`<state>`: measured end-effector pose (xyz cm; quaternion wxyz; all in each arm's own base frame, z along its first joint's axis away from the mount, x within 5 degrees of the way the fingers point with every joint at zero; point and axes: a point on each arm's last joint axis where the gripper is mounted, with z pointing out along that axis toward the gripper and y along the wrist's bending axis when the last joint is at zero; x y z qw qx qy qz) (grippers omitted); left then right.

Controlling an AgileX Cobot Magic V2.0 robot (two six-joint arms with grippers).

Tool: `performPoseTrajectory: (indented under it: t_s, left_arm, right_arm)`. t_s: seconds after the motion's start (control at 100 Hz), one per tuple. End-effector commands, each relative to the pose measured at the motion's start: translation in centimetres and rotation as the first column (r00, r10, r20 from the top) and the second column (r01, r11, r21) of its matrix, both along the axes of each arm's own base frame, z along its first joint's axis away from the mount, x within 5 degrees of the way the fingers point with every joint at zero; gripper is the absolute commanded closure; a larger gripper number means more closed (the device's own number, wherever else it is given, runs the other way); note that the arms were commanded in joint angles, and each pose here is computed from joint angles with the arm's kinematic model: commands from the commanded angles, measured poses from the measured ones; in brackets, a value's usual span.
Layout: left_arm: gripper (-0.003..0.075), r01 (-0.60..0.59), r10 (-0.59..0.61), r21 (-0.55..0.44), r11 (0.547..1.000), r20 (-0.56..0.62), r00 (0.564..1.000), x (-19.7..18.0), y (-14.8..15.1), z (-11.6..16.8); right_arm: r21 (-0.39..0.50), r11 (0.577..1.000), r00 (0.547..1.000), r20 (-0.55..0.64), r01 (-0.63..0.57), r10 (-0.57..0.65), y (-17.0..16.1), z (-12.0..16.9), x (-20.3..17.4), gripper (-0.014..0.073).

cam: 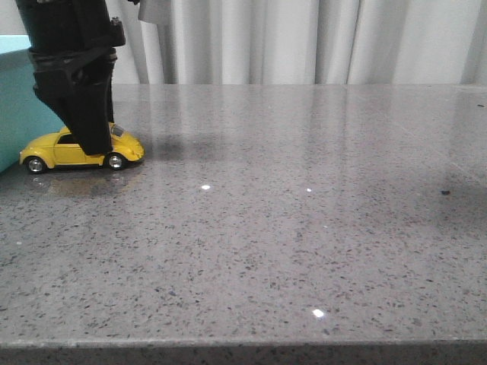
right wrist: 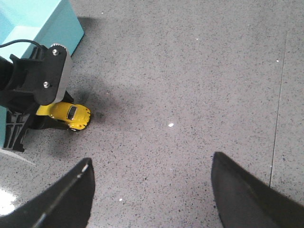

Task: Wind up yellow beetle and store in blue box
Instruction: 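Lower the left gripper onto the car beside the box and grasp it, then lift the car with the left gripper over the blue box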

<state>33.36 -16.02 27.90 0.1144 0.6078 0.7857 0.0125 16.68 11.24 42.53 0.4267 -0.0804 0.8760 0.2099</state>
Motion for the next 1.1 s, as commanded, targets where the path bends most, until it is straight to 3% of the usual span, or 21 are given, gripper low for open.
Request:
performPoseTrajectory:
  t_s: [0.0,0.09,0.22,0.36,0.52,0.62,0.74,0.9,0.98,1.09]
  left_arm:
    - [0.0542,0.006,-0.004,-0.032,0.999,0.060,0.998,-0.5,-0.1,2.4]
    - [0.0610,0.007,-0.005,-0.031,1.000,0.060,0.998,-0.5,-0.1,2.8]
    - [0.0636,0.006,0.001,-0.062,0.998,0.108,0.994,-0.3,-0.6,5.2]
    - [0.0636,-0.073,0.114,-0.179,0.981,0.228,0.967,0.1,-0.8,10.7]
    - [0.0636,-0.179,0.305,-0.349,0.920,0.351,0.885,-0.3,0.3,17.6]
    - [0.0636,-0.285,0.467,-0.451,0.846,0.368,0.804,-0.7,2.1,20.4]
    - [0.0636,-0.413,0.620,-0.517,0.750,0.332,0.711,-0.6,4.9,21.4]
    - [0.0636,-0.575,0.783,-0.563,0.594,0.239,0.574,0.7,9.0,20.9]
    - [0.0636,-0.659,0.854,-0.568,0.493,0.172,0.491,1.3,10.9,19.9]
    - [0.0636,-0.743,0.895,-0.518,0.425,0.117,0.431,2.1,12.7,17.6]
  right_arm:
    - [0.040,0.999,0.994,0.110,-0.008,0.004,-0.3,1.7,-0.3,0.0078]
    - [0.040,0.999,0.994,0.110,-0.008,0.004,-0.3,1.7,-0.3,0.0078]
    - [0.040,0.999,0.994,0.110,-0.008,0.004,-0.3,1.7,-0.3,0.0078]
    - [0.040,0.999,0.994,0.110,-0.008,0.004,-0.3,1.7,-0.3,0.0078]
    - [0.040,0.999,0.994,0.110,-0.008,0.004,-0.3,1.7,-0.3,0.0078]
    - [0.040,0.999,0.994,0.110,-0.008,0.004,-0.3,1.7,-0.3,0.0078]
    - [0.040,0.999,0.994,0.110,-0.008,0.004,-0.3,1.7,-0.3,0.0078]
    - [0.041,0.999,0.994,0.111,-0.008,0.004,-0.3,1.8,-0.3,0.0078]
    - [0.041,0.999,0.994,0.111,-0.008,0.004,-0.3,1.8,-0.3,0.0078]
    - [0.041,0.999,0.994,0.111,-0.008,0.004,-0.3,1.8,-0.3,0.0078]
